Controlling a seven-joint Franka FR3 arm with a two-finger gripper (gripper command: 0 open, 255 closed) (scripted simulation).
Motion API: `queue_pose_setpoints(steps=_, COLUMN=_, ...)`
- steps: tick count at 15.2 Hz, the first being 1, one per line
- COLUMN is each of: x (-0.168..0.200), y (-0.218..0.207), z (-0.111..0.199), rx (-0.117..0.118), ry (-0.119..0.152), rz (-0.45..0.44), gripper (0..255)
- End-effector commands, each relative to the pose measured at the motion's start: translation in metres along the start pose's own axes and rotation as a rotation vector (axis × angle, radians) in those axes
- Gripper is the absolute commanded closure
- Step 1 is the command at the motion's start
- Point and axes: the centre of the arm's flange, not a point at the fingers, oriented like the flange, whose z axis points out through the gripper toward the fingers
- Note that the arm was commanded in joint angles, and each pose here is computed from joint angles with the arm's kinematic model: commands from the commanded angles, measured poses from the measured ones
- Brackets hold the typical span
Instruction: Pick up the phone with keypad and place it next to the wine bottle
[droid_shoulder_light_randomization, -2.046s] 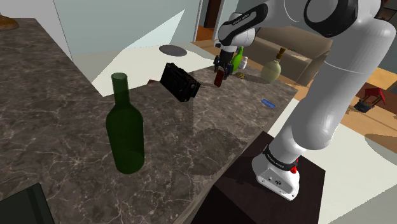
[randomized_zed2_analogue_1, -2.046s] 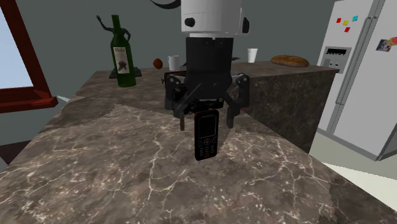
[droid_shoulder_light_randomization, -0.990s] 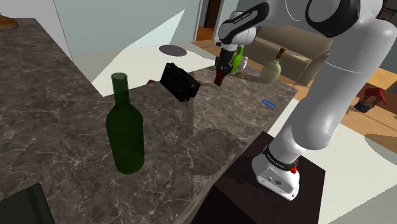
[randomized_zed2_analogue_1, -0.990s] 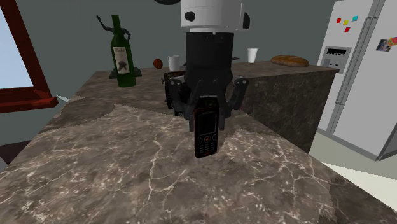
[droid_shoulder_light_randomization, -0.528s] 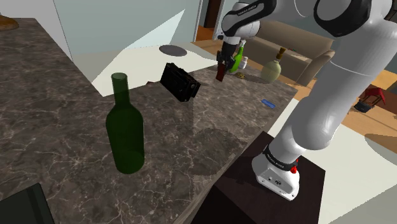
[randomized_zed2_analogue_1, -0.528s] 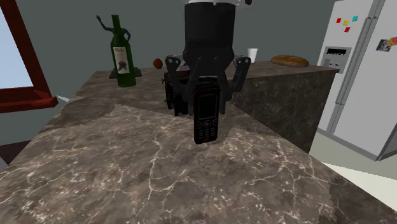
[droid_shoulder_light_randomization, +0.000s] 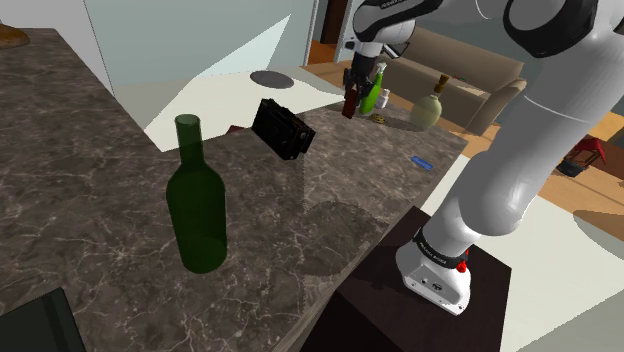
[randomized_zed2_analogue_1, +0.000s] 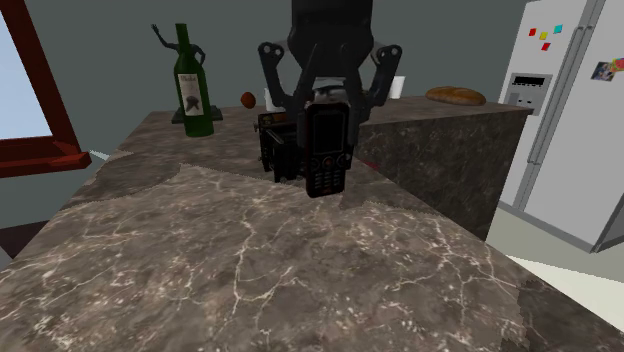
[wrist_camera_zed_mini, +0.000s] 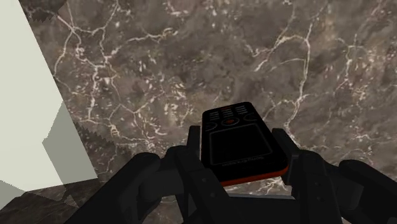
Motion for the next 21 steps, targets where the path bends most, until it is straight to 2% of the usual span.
queue_pose_setpoints(steps=1, x=0.000, y=-0.002, z=-0.011, rx=0.000, ry=0.000, rz=0.000, gripper=255)
queue_pose_setpoints(steps=21, x=-0.001, y=-0.003, z=-0.117, rx=0.000, ry=0.000, rz=0.000, gripper=255)
